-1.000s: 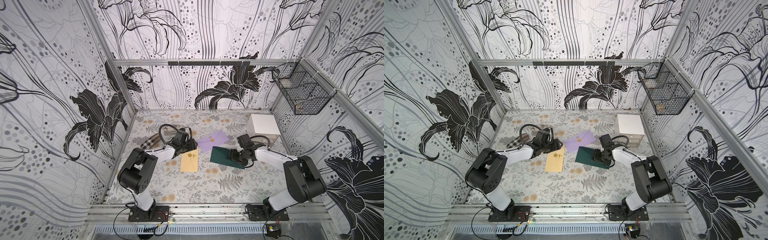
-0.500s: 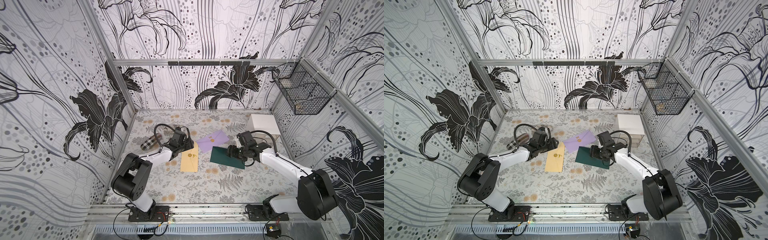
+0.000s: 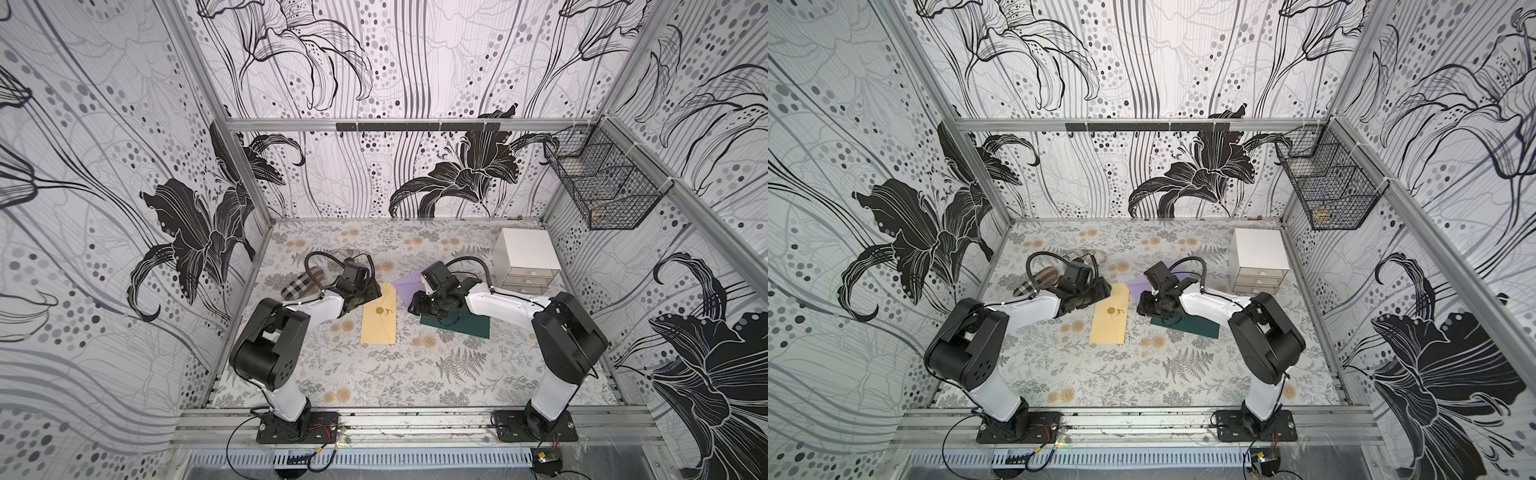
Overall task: Open the envelope
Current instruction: Pick up the envelope from the center of the board.
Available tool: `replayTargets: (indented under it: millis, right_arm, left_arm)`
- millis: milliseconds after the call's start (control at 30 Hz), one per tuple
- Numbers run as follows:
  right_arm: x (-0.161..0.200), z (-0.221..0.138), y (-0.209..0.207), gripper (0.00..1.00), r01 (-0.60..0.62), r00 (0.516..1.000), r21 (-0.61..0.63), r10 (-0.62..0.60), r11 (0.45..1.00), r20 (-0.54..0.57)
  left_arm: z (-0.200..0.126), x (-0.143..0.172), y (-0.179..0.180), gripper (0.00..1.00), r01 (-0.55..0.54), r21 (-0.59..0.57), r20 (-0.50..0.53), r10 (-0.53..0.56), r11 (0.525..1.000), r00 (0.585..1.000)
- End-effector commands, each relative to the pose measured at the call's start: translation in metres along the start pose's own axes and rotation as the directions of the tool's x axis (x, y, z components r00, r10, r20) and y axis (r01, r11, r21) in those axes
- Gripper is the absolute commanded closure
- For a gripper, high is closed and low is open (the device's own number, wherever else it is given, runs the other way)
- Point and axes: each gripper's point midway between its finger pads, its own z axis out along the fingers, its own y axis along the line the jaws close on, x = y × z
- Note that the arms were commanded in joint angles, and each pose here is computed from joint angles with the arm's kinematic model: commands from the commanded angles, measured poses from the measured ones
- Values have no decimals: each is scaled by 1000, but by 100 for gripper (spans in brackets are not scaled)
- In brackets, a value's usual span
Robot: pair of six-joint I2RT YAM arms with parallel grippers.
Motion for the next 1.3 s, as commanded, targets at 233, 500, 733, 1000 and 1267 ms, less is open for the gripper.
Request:
replayTargets:
  millis: [233, 500, 733, 1000, 1267]
  right_arm:
    - [-6, 22, 18, 51, -124, 992, -86, 125, 988, 2]
    - [-3, 34, 26, 52, -159, 987, -99, 160, 982, -4]
    - [-2, 46, 23, 52, -201, 979, -88, 203, 976, 12]
    - [5, 65, 36, 52, -215, 976, -126, 216, 968, -1]
    - [-5, 65, 51, 51, -227, 970, -239, 242, 944, 36]
  left_arm:
    - [9, 5, -6, 32, 5, 10, -79, -4, 1000, 997]
    - [19, 12, 1, 32, 2, -31, -125, -6, 1000, 992]
    - [24, 17, 4, 33, 28, -29, -154, -32, 999, 987]
    - [33, 25, 3, 34, 83, 8, -208, -80, 997, 975]
    - [34, 27, 3, 35, 98, 19, -219, -92, 995, 971]
